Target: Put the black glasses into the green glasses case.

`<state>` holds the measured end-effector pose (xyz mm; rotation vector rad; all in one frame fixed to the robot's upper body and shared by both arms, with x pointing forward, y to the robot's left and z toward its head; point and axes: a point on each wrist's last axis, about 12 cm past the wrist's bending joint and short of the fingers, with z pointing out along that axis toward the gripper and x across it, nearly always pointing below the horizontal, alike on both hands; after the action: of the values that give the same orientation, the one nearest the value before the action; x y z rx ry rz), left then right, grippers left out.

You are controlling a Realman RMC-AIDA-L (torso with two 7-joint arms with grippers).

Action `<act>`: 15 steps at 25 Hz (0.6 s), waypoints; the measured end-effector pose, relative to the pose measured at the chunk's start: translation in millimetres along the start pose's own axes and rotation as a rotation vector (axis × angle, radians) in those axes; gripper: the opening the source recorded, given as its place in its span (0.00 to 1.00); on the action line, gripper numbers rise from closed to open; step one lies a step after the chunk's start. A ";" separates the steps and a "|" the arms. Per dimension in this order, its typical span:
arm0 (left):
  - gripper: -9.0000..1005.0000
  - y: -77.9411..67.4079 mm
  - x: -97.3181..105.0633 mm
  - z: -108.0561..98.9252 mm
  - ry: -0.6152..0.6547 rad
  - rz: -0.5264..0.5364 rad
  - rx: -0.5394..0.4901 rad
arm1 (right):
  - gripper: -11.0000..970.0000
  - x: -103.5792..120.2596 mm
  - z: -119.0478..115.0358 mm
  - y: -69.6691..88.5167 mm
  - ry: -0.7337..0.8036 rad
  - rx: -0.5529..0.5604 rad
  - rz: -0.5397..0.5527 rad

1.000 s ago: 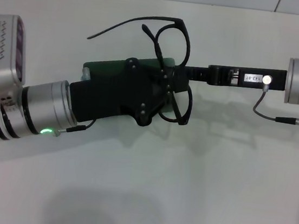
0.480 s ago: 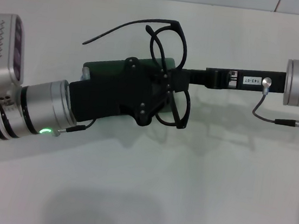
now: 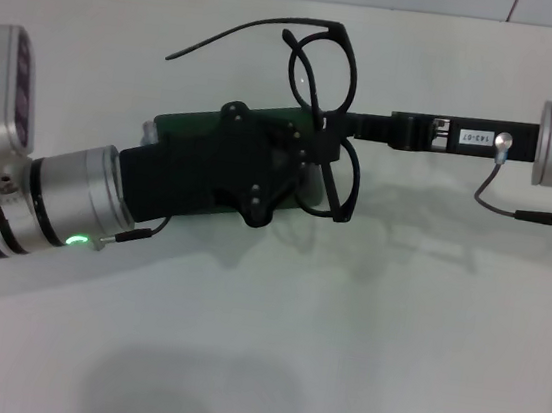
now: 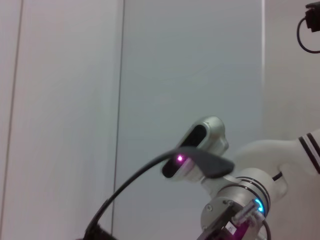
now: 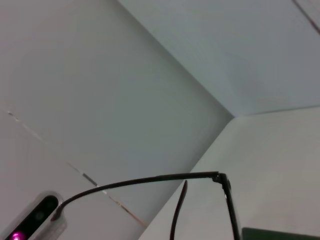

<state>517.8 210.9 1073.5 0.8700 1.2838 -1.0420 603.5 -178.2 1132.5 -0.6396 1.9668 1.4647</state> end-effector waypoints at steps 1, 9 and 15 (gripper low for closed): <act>0.03 0.1 0.2 -1.2 -0.001 -0.001 -0.006 | 0.09 -0.3 -1.0 -0.3 -0.004 0.002 -0.002; 0.03 2.3 -1.3 -6.2 -0.028 -0.002 -0.048 | 0.09 -0.1 -3.1 -1.2 -0.013 0.006 -0.012; 0.04 3.5 -2.1 -7.1 -0.028 -0.003 -0.052 | 0.09 1.3 -4.1 -1.1 -0.015 0.002 -0.010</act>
<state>518.8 219.0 1074.7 0.8114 1.2838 -1.0152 602.7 -182.5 1131.7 -0.6347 1.9512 1.4571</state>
